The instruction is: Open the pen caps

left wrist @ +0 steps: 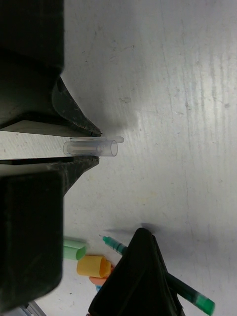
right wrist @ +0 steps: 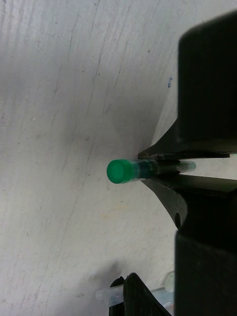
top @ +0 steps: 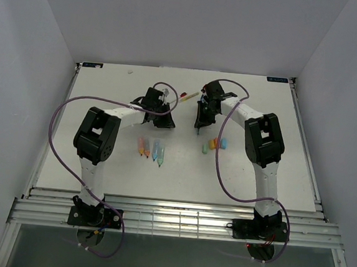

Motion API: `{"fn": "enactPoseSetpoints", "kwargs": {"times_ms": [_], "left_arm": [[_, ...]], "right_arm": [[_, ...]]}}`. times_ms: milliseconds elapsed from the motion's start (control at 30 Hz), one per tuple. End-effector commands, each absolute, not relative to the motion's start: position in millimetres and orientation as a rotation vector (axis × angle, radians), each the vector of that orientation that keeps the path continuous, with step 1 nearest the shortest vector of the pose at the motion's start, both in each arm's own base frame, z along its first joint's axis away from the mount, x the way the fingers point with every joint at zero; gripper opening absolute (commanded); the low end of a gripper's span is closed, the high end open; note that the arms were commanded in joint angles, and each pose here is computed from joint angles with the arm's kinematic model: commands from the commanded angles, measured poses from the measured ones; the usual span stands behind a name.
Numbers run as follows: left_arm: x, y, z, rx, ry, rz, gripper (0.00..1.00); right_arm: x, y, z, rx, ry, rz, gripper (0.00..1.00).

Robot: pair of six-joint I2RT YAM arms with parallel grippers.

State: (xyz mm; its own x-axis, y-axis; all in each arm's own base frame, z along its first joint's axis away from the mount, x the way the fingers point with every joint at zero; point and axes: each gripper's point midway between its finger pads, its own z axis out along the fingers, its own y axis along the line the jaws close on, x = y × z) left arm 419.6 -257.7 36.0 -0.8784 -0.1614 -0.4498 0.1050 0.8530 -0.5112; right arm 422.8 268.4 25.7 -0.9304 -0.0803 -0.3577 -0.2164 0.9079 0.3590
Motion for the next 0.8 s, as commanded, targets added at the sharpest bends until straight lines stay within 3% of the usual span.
{"fn": "enactPoseSetpoints", "kwargs": {"times_ms": [0, 200, 433, 767], "left_arm": [[412, -256, 49, -0.016, 2.518, -0.759, 0.18], [396, -249, 47, -0.012, 2.536, -0.750, 0.22], [393, -244, 48, 0.019, 2.538, -0.721, 0.40], [402, -241, 72, 0.076, 2.504, -0.671, 0.48]], "right_arm": [[426, 271, 27, -0.225, 2.719, 0.550, 0.16], [422, 271, 29, -0.227, 2.719, 0.553, 0.23], [418, 274, 35, -0.239, 2.707, 0.589, 0.36], [424, 276, 72, -0.259, 2.643, 0.608, 0.46]]}}
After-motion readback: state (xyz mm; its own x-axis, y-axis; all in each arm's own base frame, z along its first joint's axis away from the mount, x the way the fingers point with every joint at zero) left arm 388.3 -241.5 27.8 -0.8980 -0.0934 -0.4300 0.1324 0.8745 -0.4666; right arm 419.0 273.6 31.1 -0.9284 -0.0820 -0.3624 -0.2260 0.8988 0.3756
